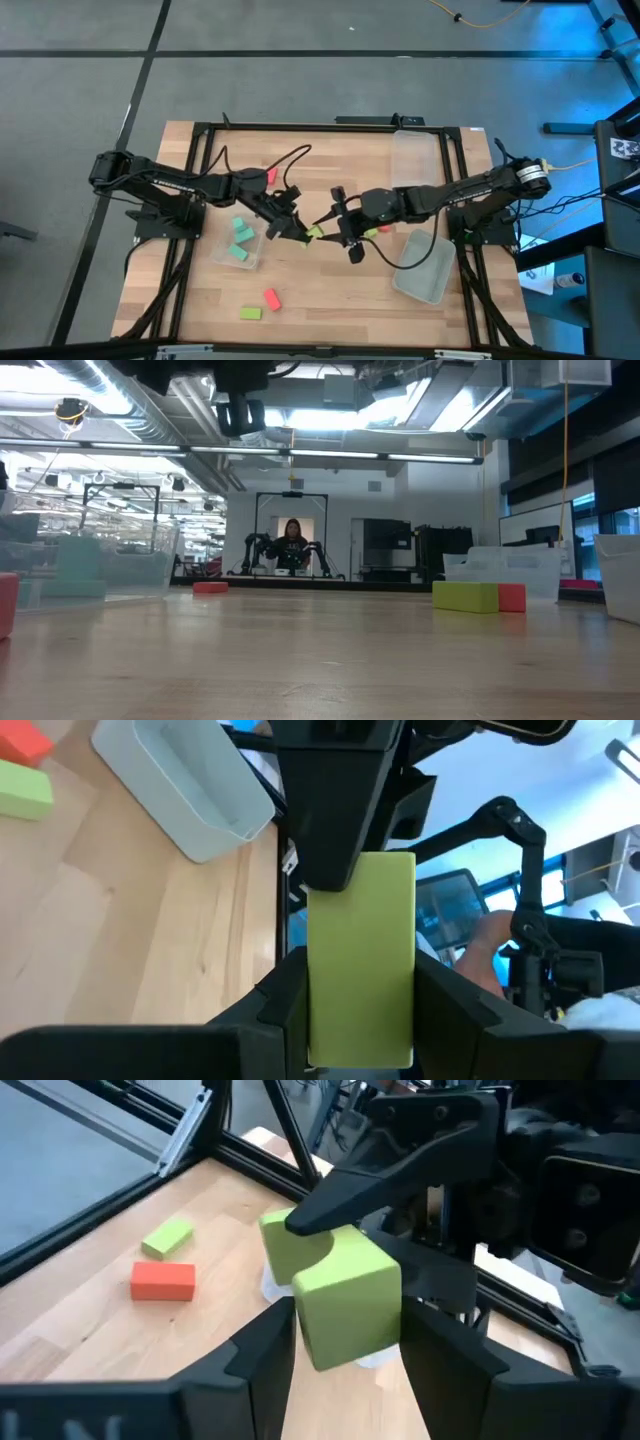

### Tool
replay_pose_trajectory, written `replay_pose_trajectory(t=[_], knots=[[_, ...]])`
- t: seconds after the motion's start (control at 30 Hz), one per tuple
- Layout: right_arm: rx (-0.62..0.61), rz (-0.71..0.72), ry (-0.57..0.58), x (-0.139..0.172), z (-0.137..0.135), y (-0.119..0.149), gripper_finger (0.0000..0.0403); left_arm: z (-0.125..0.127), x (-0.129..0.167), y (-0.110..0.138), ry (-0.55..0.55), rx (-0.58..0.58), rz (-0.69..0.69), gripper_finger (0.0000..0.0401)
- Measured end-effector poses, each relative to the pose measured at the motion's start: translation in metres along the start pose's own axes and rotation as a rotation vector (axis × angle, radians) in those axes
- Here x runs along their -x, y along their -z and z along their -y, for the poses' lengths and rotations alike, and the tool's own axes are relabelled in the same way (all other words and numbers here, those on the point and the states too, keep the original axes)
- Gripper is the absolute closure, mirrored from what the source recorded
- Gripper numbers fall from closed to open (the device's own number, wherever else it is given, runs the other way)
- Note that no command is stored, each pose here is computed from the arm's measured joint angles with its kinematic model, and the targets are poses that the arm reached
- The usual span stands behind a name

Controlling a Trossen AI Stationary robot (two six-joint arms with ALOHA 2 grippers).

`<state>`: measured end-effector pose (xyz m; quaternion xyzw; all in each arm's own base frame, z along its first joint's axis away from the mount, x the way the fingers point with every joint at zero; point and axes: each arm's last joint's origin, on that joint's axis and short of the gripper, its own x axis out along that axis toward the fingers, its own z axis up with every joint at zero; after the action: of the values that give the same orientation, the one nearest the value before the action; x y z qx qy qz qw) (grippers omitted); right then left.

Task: Sort & place blocks by color
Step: Put the top left green block into the right transparent bin

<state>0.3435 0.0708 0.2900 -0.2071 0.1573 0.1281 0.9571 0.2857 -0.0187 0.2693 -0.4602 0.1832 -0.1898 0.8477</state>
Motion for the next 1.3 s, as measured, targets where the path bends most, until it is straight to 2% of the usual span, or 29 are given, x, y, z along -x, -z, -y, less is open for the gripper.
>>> replay_pose_trajectory(t=[0.2,0.4,0.53,0.73,0.93,1.07,1.13,1.3], knots=[[-0.001,0.051,-0.012,-0.005,0.0,-0.002,0.023,0.0,0.0,0.0,-0.01,0.004,0.007,0.0279],[0.013,0.048,-0.015,-0.007,-0.001,-0.001,0.0263,-0.001,0.0,0.0,-0.02,0.017,0.006,0.0279],[0.016,0.044,-0.016,-0.006,-0.001,-0.001,0.0264,-0.002,0.0,-0.001,-0.022,0.012,0.012,0.0277],[-0.015,0.034,-0.044,0.0,-0.002,-0.002,0.0264,-0.004,0.006,-0.013,-0.024,-0.05,0.104,0.0196],[-0.041,0.01,-0.043,0.014,0.0,-0.007,0.0263,-0.01,0.031,-0.038,-0.019,-0.062,0.183,0.0176],[-0.071,-0.056,-0.046,0.03,0.003,-0.006,0.0259,-0.004,0.062,-0.055,-0.036,-0.168,0.272,0.0177],[-0.078,-0.107,-0.015,0.039,0.007,-0.004,0.0259,0.005,0.08,-0.062,-0.06,-0.262,0.356,0.0177],[-0.184,-0.151,0.057,0.065,0.025,0.002,0.0257,0.033,0.116,-0.056,-0.17,-0.484,0.505,0.0177]])
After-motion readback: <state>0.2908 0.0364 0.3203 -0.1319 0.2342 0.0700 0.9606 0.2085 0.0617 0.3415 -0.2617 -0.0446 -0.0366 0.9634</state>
